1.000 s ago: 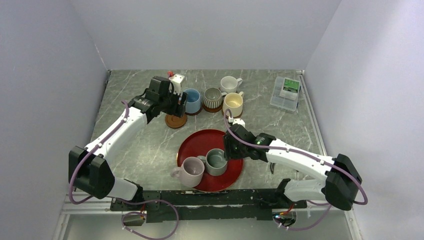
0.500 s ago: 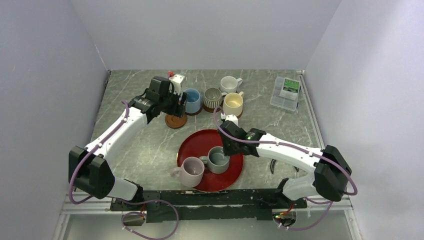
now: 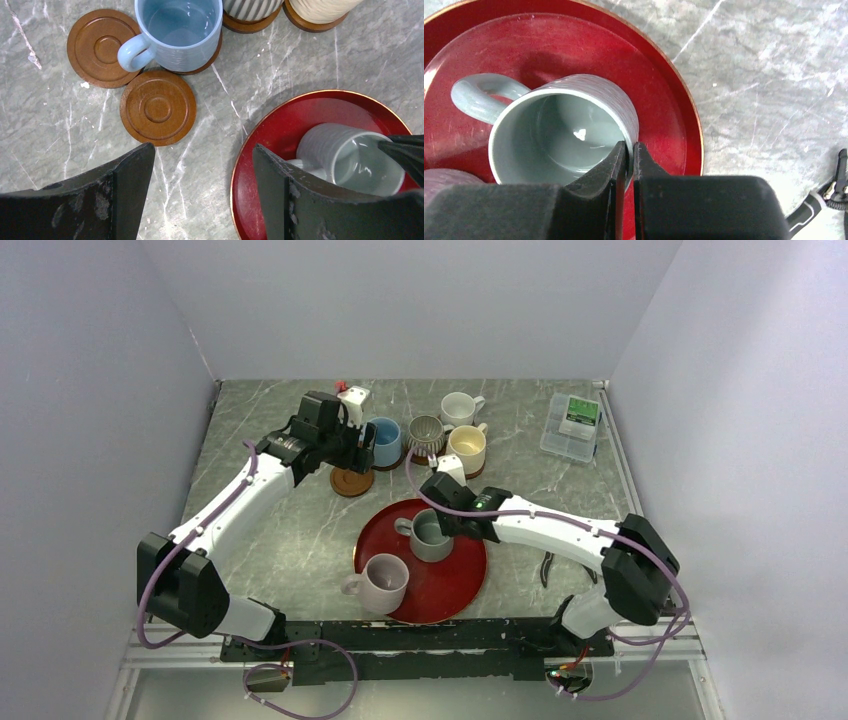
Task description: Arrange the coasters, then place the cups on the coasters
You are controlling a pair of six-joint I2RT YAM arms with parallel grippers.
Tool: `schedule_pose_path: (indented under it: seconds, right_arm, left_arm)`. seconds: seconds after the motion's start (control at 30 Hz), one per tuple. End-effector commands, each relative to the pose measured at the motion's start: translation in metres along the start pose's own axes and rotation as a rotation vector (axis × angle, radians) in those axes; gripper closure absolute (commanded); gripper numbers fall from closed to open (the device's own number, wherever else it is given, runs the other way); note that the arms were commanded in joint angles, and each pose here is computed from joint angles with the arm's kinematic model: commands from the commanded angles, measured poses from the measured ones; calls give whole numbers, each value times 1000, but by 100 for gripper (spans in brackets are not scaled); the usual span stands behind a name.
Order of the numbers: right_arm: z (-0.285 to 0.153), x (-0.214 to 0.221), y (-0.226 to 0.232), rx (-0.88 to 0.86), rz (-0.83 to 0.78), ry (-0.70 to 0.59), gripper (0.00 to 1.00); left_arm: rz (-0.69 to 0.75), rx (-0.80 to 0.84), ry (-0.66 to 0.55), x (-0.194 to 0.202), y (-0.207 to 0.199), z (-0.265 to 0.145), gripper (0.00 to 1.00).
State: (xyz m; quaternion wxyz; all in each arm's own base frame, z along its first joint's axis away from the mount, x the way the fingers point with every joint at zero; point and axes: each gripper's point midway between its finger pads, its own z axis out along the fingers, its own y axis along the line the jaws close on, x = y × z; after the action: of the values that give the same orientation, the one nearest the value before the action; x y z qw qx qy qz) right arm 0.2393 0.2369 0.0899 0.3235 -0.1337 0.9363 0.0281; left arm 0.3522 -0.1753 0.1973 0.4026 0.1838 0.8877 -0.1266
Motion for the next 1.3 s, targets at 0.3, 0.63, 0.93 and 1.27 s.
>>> schedule_pose_path:
  seconds: [0.3,0.63,0.93,1.27]
  right_arm:
    - [7,-81,24,-16,-76,-240,78]
    - [-44,-89,10,-104,20,-341,22]
    - [-58,-73,-51,-44,158,-351,13]
    - [-54,-54,-113,0,271,-339,8]
  left_arm:
    - [-70,-31,-22,-14,1,0,23]
    - [-73,102,-93,-18,-33,1,21]
    - [-39,277,21,11,-89,29,22]
    - [37,426,156,41,-127,41,28]
